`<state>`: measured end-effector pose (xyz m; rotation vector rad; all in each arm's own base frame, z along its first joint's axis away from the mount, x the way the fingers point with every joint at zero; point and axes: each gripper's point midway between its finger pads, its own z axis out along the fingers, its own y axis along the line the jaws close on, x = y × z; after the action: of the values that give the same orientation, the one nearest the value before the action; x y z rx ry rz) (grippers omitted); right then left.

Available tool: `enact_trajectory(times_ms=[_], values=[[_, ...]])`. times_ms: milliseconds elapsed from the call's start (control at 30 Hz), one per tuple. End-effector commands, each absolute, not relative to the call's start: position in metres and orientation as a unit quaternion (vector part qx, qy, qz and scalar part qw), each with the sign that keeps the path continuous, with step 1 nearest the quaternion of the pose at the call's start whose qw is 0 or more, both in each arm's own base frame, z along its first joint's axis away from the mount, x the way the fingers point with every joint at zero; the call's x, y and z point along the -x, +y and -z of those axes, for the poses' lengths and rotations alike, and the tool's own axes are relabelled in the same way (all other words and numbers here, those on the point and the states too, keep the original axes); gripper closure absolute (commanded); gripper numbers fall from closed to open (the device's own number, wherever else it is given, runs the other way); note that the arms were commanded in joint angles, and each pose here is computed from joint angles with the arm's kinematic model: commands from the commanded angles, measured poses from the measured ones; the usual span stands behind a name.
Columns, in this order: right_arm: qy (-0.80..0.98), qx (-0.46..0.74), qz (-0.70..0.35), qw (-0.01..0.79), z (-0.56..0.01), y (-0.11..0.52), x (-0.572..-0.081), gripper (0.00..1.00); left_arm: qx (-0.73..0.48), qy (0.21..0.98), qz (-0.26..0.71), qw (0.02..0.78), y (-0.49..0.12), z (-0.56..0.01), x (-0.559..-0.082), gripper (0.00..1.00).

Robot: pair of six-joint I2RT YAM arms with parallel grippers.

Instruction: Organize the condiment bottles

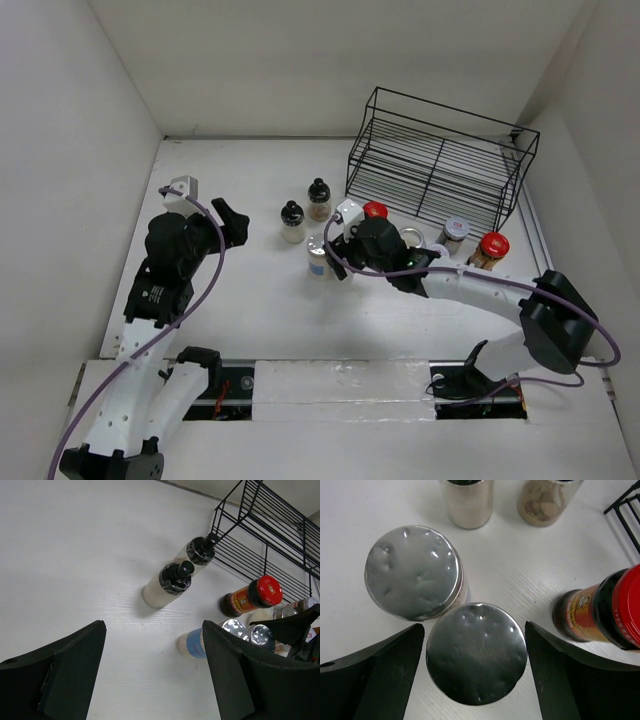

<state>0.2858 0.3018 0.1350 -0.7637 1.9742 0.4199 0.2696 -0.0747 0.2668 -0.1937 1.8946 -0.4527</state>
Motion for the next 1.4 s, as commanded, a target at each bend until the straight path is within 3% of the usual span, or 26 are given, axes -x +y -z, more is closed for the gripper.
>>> enact_trajectory(times_ms=[0,100,200,233,367,567,733,967,1233,1367], values=[[0.77,0.305,-0.195,0.525,-0.173,0.327,-0.303,0.14,0.071,0.79,0.187,0.58,-0.072,-0.278,-0.272,0.27],[0.766,0.296,-0.2,0.535,-0.176,0.328,-0.306,0.18,0.069,0.792,0.189,0.576,-0.074,-0.276,-0.273,0.27],[0.77,0.292,-0.189,0.535,-0.171,0.324,-0.307,0.31,0.066,0.79,0.193,0.578,-0.076,-0.279,-0.271,0.27],[0.769,0.286,-0.195,0.538,-0.176,0.32,-0.303,0.41,0.066,0.79,0.193,0.578,-0.076,-0.279,-0.271,0.27],[0.764,0.279,-0.202,0.546,-0.193,0.309,-0.293,0.53,0.063,0.79,0.197,0.577,-0.077,-0.279,-0.271,0.27],[0.751,0.271,-0.212,0.563,-0.242,0.287,-0.275,0.59,0.055,0.781,0.207,0.586,-0.08,-0.286,-0.267,0.27],[0.688,0.235,-0.249,0.64,-0.358,0.271,-0.273,0.6,0.055,0.781,0.207,0.586,-0.08,-0.286,-0.267,0.27],[0.643,0.203,-0.216,0.706,-0.457,0.248,-0.357,0.6,0.073,0.784,0.177,0.591,-0.067,-0.283,-0.267,0.27],[0.649,0.123,-0.125,0.741,-0.503,0.185,-0.492,0.6,0.063,0.787,0.19,0.583,-0.073,-0.281,-0.267,0.27],[0.626,0.111,-0.129,0.761,-0.534,0.174,-0.513,0.6,0.058,0.785,0.196,0.585,-0.076,-0.283,-0.267,0.27]])
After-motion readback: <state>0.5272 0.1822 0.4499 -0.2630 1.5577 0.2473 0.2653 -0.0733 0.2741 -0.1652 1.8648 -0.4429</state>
